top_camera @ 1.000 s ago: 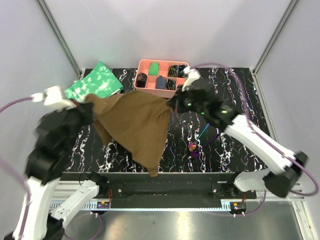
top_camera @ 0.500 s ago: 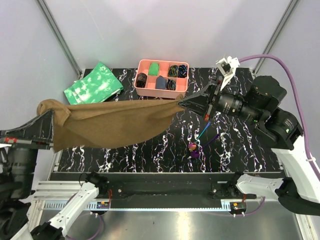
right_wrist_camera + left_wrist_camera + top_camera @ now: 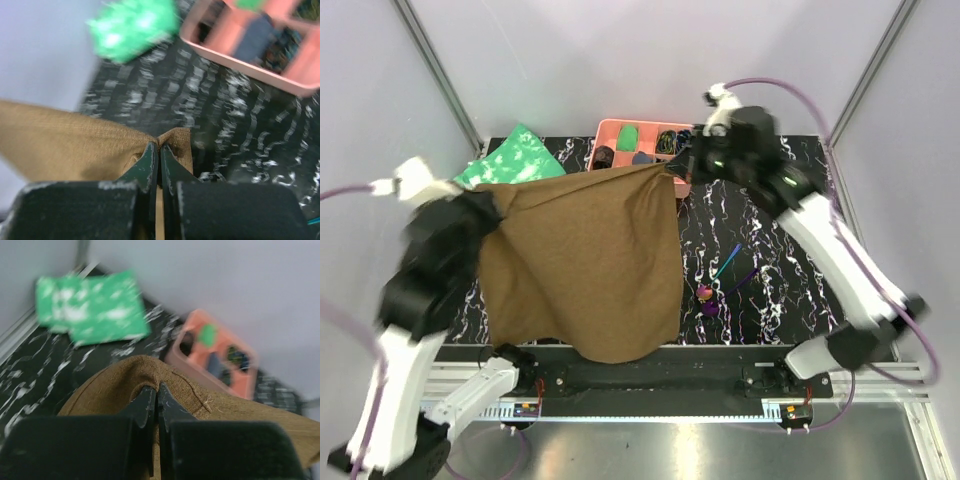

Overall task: Fold the napkin into a case and place the utensils inside
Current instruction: Flatten out the crumpled napkin at the center of the board.

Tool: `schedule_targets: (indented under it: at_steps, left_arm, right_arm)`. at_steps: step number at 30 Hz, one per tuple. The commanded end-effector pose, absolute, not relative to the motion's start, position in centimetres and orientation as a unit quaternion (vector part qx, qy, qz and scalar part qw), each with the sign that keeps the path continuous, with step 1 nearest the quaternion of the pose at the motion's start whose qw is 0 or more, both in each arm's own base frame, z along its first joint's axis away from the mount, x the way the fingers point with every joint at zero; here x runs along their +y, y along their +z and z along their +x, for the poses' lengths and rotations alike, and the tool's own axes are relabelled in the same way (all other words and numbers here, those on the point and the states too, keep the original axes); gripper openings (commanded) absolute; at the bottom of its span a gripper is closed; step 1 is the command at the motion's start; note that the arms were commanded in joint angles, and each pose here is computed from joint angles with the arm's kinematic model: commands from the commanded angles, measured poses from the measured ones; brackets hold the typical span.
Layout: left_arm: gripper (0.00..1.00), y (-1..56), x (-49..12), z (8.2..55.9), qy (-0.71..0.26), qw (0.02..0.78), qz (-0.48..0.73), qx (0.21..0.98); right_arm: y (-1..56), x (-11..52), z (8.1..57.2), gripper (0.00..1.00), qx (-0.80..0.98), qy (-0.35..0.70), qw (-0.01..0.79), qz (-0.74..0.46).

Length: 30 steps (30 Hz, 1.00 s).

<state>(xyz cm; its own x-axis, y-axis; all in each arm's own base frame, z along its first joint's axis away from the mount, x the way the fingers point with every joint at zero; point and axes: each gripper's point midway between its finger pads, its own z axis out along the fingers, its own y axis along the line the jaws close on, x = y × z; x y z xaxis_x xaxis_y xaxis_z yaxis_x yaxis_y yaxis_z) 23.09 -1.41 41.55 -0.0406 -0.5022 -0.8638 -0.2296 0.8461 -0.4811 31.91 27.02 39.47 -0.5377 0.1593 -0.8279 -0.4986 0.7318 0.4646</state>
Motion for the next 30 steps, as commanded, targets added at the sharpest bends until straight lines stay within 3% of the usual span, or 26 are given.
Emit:
schedule_targets:
  at_steps: [1, 5, 6, 7, 8, 9, 10, 11, 15, 16, 20, 21, 23, 26, 30]
  left_arm:
    - [0.0, 30.6, 1.6, 29.9, 0.067, 0.546, -0.342, 0.762]
    - [0.01, 21.4, 2.4, 34.9, 0.096, 0.444, -0.379, 0.807]
    - [0.09, 18.1, 2.4, 36.4, 0.114, 0.405, -0.37, 0.828]
    - [0.3, 16.9, 2.6, 37.6, 0.116, 0.39, -0.367, 0.836]
    - [0.49, 18.0, 3.2, 39.1, 0.116, 0.388, -0.375, 0.834]
    - [0.69, 16.8, 3.7, 39.5, 0.143, 0.369, -0.373, 0.839]
    - [0.86, 17.0, 4.0, 39.7, 0.15, 0.37, -0.372, 0.838]
    - [0.96, 18.2, 3.9, 40.6, 0.135, 0.378, -0.37, 0.838]
    - [0.99, 21.0, 2.6, 39.6, 0.083, 0.401, -0.359, 0.839]
    - [0.99, 21.1, 2.1, 39.2, 0.065, 0.405, -0.357, 0.84]
    - [0.97, 17.6, -0.2, 35.7, -0.002, 0.376, -0.328, 0.867]
    - [0.95, 17.1, -0.6, 35.7, -0.019, 0.378, -0.326, 0.866]
    - [0.93, 14.3, -2.3, 34.8, -0.073, 0.346, -0.31, 0.883]
    - [0.89, 12.8, -3.1, 35.6, -0.093, 0.338, -0.274, 0.896]
    - [0.98, 15.6, -2.0, 39.5, -0.073, 0.392, -0.227, 0.889]
  right_arm:
    - [29.1, 26.4, 39.9, 0.0, 0.874, 0.269, 0.399, -0.071]
    - [18.9, 26.9, 44.5, 0.0, 0.921, 0.232, 0.306, -0.059]
    - [18.9, 26.5, 45.9, 0.0, 0.922, 0.223, 0.311, -0.055]
    - [17.8, 26.2, 46.5, 0.1, 0.927, 0.209, 0.307, -0.05]
    - [15.7, 26.1, 47.2, 0.33, 0.933, 0.195, 0.295, -0.059]
    - [16.4, 25.9, 48.3, 0.45, 0.931, 0.182, 0.312, -0.06]
    - [15.9, 25.2, 48.1, 0.51, 0.938, 0.161, 0.303, -0.058]
    - [16.0, 24.7, 48.1, 0.59, 0.939, 0.148, 0.304, -0.066]
    - [15.6, 22.4, 46.4, 0.89, 0.946, 0.101, 0.3, -0.06]
    - [15.5, 22.2, 46.0, 0.92, 0.947, 0.103, 0.3, -0.06]
    - [14.8, 22.4, 41.5, 0.93, 0.945, 0.136, 0.291, -0.052]
    - [12.2, 22.6, 39.2, 0.93, 0.953, 0.147, 0.258, -0.056]
    - [12.5, 24.6, 38.3, 0.93, 0.939, 0.19, 0.281, -0.059]
    - [10.1, 26.6, 37.0, 0.92, 0.934, 0.209, 0.281, -0.069]
    - [8.8, 30.0, 35.8, 0.88, 0.934, 0.225, 0.261, -0.1]
